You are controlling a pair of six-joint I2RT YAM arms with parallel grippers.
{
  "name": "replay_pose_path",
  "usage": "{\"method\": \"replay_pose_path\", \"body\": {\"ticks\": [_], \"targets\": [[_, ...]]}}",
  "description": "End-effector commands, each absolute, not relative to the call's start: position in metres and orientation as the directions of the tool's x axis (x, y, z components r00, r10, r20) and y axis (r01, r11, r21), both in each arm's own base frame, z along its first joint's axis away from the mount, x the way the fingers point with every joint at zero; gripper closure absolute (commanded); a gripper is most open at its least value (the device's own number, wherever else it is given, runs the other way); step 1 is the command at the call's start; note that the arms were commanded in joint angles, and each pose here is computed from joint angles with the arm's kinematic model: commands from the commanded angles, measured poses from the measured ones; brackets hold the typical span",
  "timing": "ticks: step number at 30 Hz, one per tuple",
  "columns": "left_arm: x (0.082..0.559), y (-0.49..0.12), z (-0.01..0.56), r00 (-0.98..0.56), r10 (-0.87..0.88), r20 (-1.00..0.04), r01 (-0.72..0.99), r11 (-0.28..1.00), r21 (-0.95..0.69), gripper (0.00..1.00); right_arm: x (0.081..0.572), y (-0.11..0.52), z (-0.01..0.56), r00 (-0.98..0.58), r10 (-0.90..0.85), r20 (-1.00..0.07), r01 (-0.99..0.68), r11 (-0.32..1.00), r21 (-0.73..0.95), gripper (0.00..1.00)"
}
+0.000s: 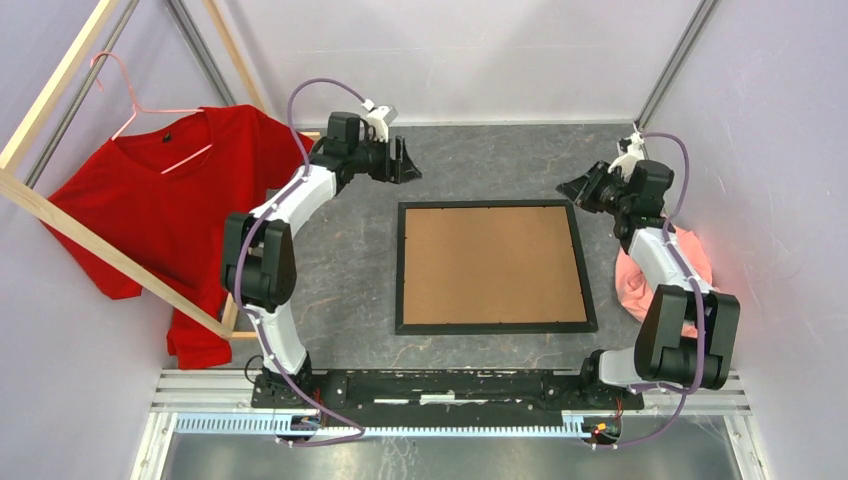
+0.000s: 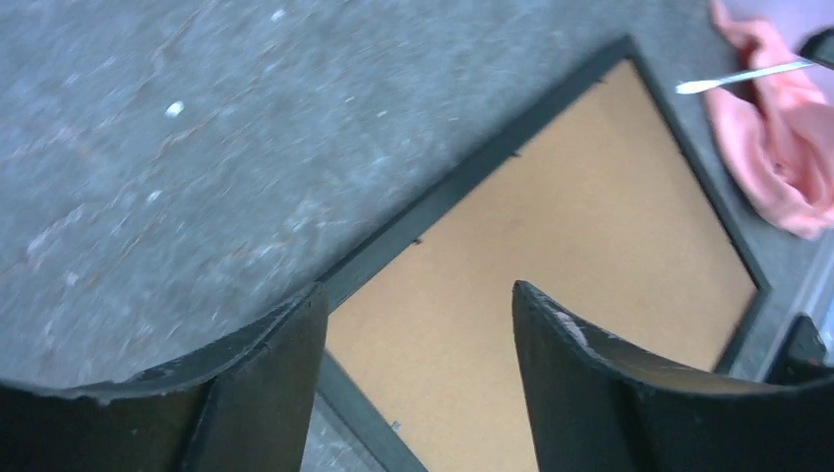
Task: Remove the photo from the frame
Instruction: Adjust the screwdriver.
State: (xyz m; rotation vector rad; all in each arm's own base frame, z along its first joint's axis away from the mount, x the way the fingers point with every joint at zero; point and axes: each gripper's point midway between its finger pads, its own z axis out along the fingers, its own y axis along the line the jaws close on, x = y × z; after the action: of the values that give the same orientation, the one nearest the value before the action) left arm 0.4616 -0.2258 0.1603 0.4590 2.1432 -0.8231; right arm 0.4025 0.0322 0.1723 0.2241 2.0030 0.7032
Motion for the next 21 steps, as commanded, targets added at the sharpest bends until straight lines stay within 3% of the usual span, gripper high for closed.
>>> {"method": "replay_pose_path", "body": {"ticks": [1, 5, 9, 13, 21], "targets": [[0.442, -0.269, 0.225, -0.489, 0.107, -0.866, 0.79, 0.475, -0.388, 0.17, 0.408, 0.074, 0.231, -0.496, 0.487, -0.719, -0.329, 0.661, 0.674, 1.0], [0.397, -0.301, 0.246, -0.468, 0.177, -0.866, 0.866, 0.283, -0.411, 0.07, 0.405, 0.111, 0.253, -0.538, 0.468, -0.701, -0.441, 0.552, 0.708, 1.0], [0.352, -0.318, 0.251, -0.447, 0.217, -0.868, 0.894, 0.134, -0.428, 0.05, 0.388, 0.156, 0.26, -0.607, 0.404, -0.684, -0.544, 0.416, 0.729, 1.0], [0.324, -0.322, 0.253, -0.46, 0.229, -0.858, 0.885, 0.036, -0.464, 0.02, 0.365, 0.18, 0.263, -0.629, 0.381, -0.678, -0.597, 0.322, 0.735, 1.0], [0.283, -0.342, 0.254, -0.448, 0.266, -0.853, 0.87, -0.092, -0.485, 0.01, 0.334, 0.19, 0.262, -0.628, 0.345, -0.697, -0.654, 0.252, 0.713, 1.0]]}}
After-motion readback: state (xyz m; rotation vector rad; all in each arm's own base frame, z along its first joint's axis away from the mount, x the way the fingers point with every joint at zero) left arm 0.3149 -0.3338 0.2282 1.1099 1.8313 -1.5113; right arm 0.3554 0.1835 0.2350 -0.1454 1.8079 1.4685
